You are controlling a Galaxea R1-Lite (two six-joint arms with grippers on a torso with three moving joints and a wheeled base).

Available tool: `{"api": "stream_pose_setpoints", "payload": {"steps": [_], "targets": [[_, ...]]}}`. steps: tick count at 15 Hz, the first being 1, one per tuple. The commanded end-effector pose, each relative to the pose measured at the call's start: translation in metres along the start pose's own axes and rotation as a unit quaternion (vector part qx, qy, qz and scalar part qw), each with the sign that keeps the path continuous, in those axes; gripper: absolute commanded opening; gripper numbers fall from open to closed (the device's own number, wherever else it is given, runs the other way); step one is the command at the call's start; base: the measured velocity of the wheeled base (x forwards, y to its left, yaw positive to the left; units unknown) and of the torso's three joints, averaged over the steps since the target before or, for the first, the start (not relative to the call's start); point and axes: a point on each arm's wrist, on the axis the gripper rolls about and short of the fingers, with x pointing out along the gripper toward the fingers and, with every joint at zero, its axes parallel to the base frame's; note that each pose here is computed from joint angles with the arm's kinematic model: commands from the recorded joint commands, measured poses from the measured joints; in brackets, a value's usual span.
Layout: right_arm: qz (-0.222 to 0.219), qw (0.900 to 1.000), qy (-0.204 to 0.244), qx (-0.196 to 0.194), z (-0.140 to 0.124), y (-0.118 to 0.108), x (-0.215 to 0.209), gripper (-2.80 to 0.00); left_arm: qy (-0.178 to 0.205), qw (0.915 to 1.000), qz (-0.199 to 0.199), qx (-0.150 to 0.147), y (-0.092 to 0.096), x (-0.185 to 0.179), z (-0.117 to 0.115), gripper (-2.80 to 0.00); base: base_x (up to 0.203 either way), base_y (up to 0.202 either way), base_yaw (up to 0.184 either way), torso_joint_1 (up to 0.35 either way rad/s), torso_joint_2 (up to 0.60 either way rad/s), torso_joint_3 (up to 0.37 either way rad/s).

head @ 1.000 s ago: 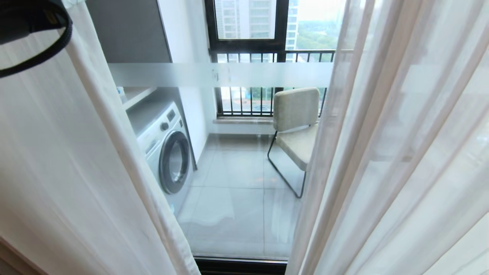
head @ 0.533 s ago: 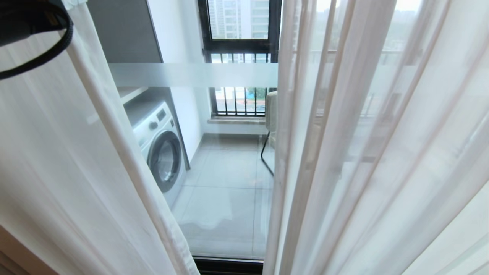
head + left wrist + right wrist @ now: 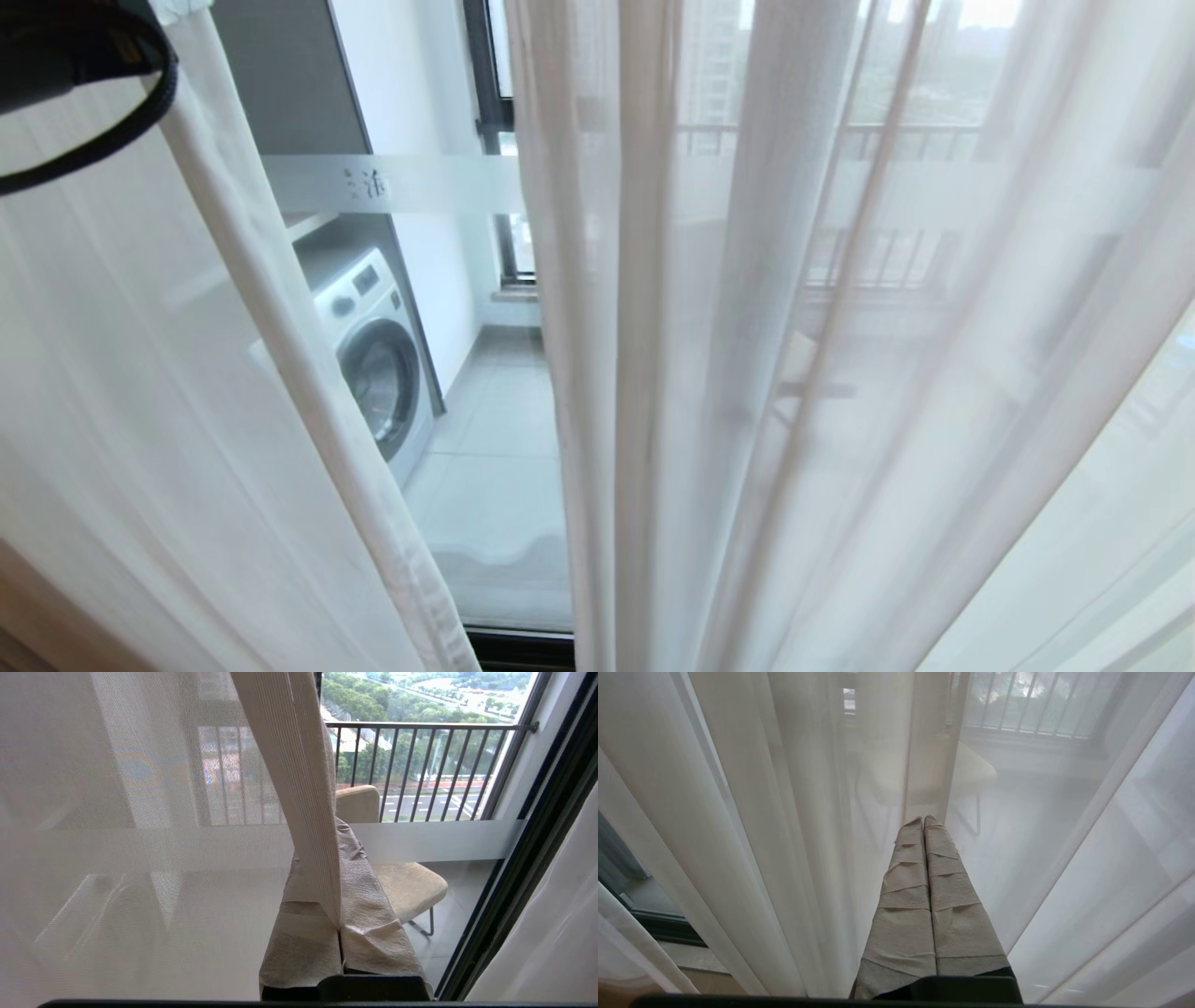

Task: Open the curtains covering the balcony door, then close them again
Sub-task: Close the inner curtains on both sides

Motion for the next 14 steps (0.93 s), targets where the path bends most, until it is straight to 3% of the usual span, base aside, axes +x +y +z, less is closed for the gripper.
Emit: {"api": "stream_pose_setpoints", "payload": {"steps": [1,14], "targets": [[0.0,1.0,0.0,-0.001,0.0001,0.0,0.0,-2.8,-0.001,1.0,0.0,0.0,0.0001,-0.0005,0.0003,-2.8,0.0,-0.195,0.006,0.002,0.0,0.003],[0.0,1.0,0.0,-0.001,0.0001,0.0,0.0,-2.8,-0.002,1.0,0.0,-0.001,-0.0001,-0.004,0.0009,-2.8,0.0,-0.19,0.002,0.002,0.0,0.001]]}}
